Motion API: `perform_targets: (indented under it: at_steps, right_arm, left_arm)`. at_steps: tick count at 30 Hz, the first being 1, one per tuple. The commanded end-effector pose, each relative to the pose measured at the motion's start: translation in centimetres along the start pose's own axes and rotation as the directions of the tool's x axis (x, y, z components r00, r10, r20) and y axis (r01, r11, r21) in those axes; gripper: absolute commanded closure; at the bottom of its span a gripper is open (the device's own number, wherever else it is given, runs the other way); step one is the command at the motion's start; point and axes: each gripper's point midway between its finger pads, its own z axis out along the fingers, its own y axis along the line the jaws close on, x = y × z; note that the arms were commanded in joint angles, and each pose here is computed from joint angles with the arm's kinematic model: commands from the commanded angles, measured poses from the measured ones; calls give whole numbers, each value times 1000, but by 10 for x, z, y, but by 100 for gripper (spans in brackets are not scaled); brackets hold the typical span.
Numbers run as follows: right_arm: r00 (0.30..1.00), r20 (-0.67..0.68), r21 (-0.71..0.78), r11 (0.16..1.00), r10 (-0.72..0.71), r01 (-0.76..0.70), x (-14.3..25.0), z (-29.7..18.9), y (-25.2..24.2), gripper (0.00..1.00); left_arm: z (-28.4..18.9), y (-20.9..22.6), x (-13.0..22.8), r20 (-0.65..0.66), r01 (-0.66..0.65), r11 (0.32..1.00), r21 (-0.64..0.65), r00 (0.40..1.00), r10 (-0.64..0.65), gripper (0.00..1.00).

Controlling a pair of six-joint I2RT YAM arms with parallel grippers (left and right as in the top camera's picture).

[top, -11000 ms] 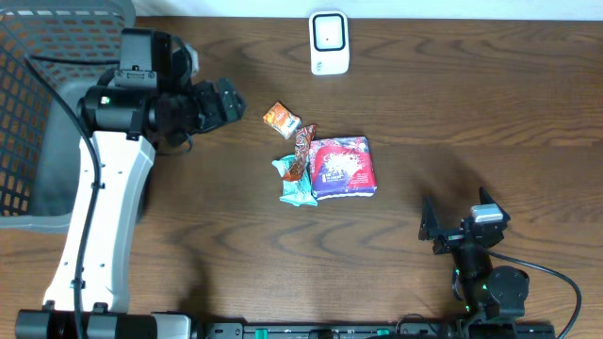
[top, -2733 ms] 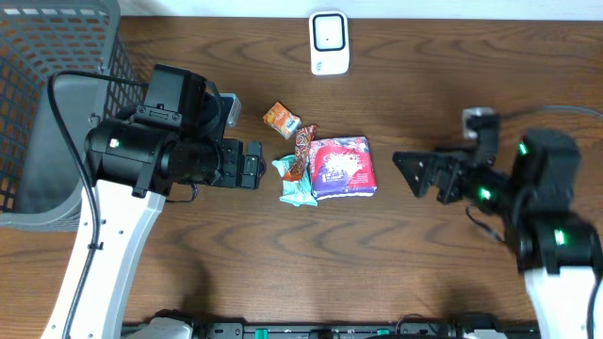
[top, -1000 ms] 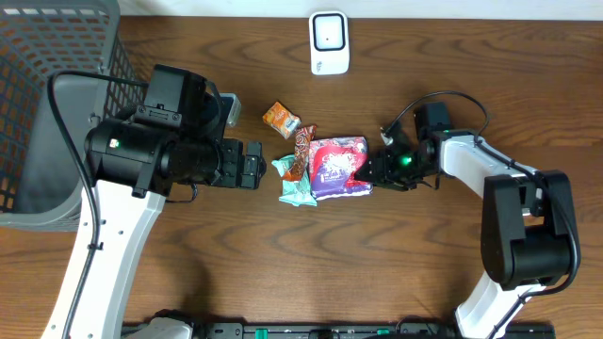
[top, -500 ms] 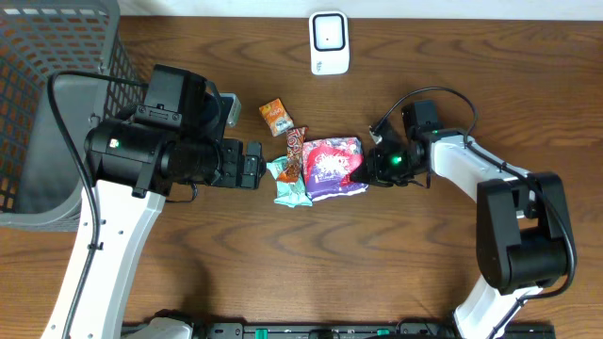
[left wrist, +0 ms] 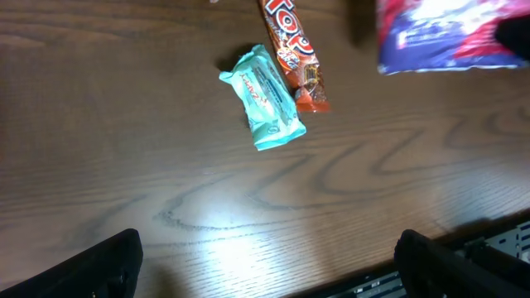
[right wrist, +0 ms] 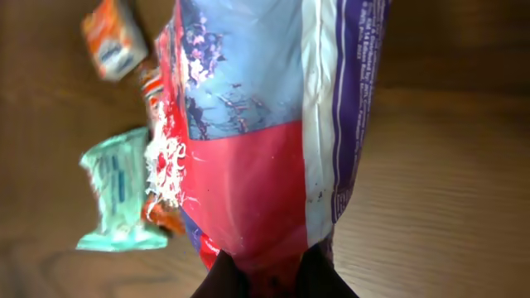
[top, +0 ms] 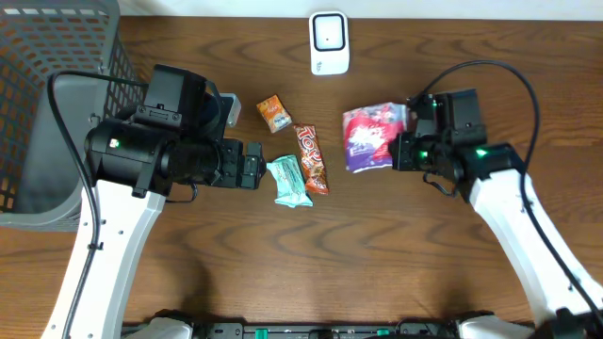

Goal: Scan the item barcode
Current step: 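Grasp the red-purple package with the right gripper and lift it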

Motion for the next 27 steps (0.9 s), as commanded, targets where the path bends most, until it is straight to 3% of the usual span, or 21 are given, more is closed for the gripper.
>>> perform_targets:
  at_steps: [1, 6, 10, 13, 18, 21, 22, 27]
  right_arm:
    - [991, 126, 187, 981, 34, -58, -16, -31, -26, 99]
    - [972, 234, 382, 918, 18, -109, -27, -60, -59, 99]
    - [931, 358, 628, 718, 75, -300, -24, -90, -112, 99]
    - [934, 351, 705, 636, 70, -313, -20, -88, -128, 99]
    - [952, 285, 744, 600, 111, -292, -8, -54, -138, 99]
    - [972, 213, 741, 632, 98, -226, -2, -20, -126, 98]
    - [975, 201, 735, 644, 92, -212, -1, -14, -121, 94]
    - [985, 167, 640, 755, 41, -140, -1, 18, -75, 59]
  left_arm:
    - [2, 1, 2, -13, -12, 1000, -4, 1000, 12, 2]
    - [2, 1, 2, -13, -12, 1000, -4, 1000, 12, 2]
    - [2, 1, 2, -13, -12, 1000, -4, 1000, 12, 2]
    - [2, 1, 2, -13, -12, 1000, -4, 1000, 12, 2]
    - [2, 1, 2, -13, -12, 1000, -4, 1000, 12, 2]
    - [2, 1, 2, -13, -12, 1000, -4, 1000, 12, 2]
    - [2, 1, 2, -13, -12, 1000, -4, 1000, 12, 2]
    - [2, 1, 2, -13, -12, 1000, -4, 1000, 12, 2]
